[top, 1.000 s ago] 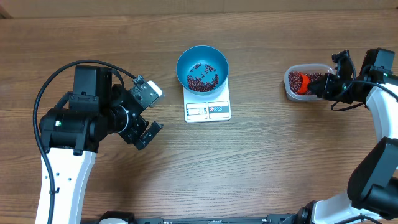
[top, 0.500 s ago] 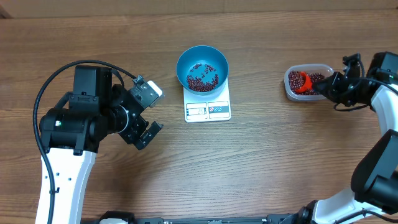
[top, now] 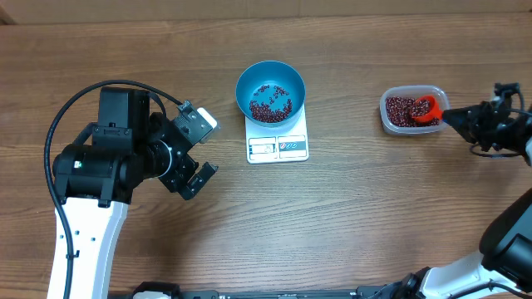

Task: Scoop item into bowl and weigh 150g on scale
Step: 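Dip the scoop into the bean tub with the right gripper, then lift the filled scoop and carry it over the teal bowl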

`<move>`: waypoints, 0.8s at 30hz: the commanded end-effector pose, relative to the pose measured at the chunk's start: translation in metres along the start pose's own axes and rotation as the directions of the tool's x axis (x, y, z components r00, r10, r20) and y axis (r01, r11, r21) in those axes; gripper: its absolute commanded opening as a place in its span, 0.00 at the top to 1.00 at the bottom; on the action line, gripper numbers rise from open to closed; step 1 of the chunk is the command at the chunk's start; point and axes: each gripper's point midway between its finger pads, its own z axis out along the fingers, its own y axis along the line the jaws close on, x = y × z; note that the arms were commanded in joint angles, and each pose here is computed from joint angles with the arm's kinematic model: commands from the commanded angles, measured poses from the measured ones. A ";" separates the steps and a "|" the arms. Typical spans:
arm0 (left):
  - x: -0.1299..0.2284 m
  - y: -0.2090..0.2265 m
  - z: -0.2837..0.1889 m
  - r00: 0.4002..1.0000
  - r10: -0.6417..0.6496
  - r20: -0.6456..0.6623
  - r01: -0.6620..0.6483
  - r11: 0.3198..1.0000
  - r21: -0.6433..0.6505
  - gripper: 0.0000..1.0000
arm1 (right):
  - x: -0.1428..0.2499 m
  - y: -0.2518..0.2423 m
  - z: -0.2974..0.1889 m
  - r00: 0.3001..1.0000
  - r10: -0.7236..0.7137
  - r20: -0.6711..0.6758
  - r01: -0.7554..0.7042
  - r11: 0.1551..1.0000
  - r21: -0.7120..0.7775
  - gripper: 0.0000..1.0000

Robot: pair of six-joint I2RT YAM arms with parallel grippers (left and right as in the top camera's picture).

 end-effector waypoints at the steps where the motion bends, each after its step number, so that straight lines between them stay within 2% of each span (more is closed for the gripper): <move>1: 0.001 -0.001 0.002 1.000 -0.010 -0.005 0.010 1.000 0.005 0.00 | -0.010 0.014 -0.011 1.000 0.005 0.030 -0.002 0.994 -0.105 0.96; 13: 0.001 -0.001 0.002 1.000 -0.010 -0.005 0.010 1.000 0.005 0.00 | -0.010 0.022 -0.021 0.999 0.039 0.031 -0.033 0.982 -0.187 0.96; 24: 0.001 -0.001 0.002 1.000 -0.010 -0.005 0.010 1.000 0.005 0.00 | -0.007 0.059 -0.030 0.999 0.043 0.008 -0.036 0.917 -0.396 0.96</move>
